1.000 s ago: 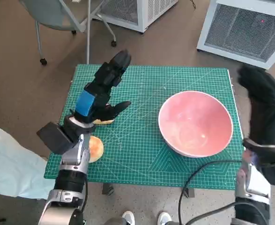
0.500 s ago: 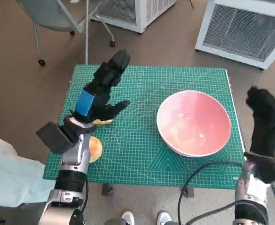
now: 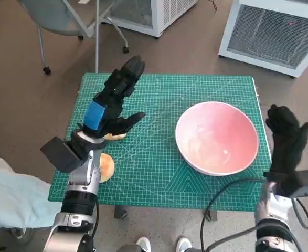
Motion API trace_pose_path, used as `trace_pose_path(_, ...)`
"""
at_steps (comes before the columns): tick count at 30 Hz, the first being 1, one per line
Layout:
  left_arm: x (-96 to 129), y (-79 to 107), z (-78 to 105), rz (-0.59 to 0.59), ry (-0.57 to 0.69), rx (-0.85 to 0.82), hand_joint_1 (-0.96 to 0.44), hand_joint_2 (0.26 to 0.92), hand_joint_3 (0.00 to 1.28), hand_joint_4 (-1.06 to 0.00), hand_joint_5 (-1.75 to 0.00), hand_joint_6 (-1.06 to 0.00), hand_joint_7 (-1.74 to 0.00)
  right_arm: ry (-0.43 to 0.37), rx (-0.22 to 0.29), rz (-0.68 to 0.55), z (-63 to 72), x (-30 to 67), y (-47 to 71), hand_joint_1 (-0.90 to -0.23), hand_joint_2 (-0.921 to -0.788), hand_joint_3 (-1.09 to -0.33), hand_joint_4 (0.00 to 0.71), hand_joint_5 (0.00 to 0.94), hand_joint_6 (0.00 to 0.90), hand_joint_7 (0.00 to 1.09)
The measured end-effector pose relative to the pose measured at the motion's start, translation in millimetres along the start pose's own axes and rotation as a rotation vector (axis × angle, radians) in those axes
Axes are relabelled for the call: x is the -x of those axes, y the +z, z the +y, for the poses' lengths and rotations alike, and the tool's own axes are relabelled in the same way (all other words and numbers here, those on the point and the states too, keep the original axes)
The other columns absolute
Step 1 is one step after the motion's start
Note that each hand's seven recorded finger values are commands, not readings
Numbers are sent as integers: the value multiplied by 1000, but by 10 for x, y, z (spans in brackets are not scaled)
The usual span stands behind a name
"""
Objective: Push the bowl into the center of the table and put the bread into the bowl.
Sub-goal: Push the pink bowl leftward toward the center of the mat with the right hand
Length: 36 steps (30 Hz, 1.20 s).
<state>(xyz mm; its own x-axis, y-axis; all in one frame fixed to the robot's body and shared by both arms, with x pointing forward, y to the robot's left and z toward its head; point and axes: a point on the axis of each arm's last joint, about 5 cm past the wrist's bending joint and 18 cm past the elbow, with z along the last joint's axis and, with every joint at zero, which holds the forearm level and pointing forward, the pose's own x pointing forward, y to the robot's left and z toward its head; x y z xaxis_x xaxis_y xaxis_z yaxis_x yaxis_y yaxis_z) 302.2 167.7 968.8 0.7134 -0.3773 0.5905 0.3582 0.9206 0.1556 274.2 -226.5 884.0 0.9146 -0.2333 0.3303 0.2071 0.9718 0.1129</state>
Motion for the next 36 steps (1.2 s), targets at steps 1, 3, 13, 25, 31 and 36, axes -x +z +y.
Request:
trace_pose_path(1, 0, 0, 1, 0, 0, 0, -505, 921, 228, -183, -3, -183, -174, 1, -7, 8, 24, -2, -9, -488, -921, -837, 319, 21, 123, 550)
trace_pose_path(3, 0, 0, 0, 0, 0, 0, -505, 921, 228, -183, -3, -183, -173, 1, -15, 18, 53, -3, -22, -488, -921, -837, 320, 20, 126, 549)
trace_pose_path(13, 12, 16, 49, 3, 2, -17, -513, 921, 226, -184, -3, -186, -171, 16, -86, 118, 281, -72, -73, -522, -921, -772, 328, 10, 162, 494)
trace_pose_path(25, 38, 20, 78, 8, 7, -27, -523, 921, 227, -185, -2, -191, -166, 60, -173, 165, 534, -223, -21, -518, -921, -753, 344, 7, 229, 421)
trace_pose_path(31, 60, 15, 86, 14, 9, -29, -524, 921, 226, -186, -2, -193, -163, 76, -183, 163, 573, -250, -4, -516, -921, -753, 345, 6, 236, 413)
trace_pose_path(36, 75, 18, 103, 16, 13, -35, -529, 921, 227, -190, -4, -193, -158, 77, -186, 170, 583, -249, -8, -519, -921, -753, 344, 4, 239, 406)
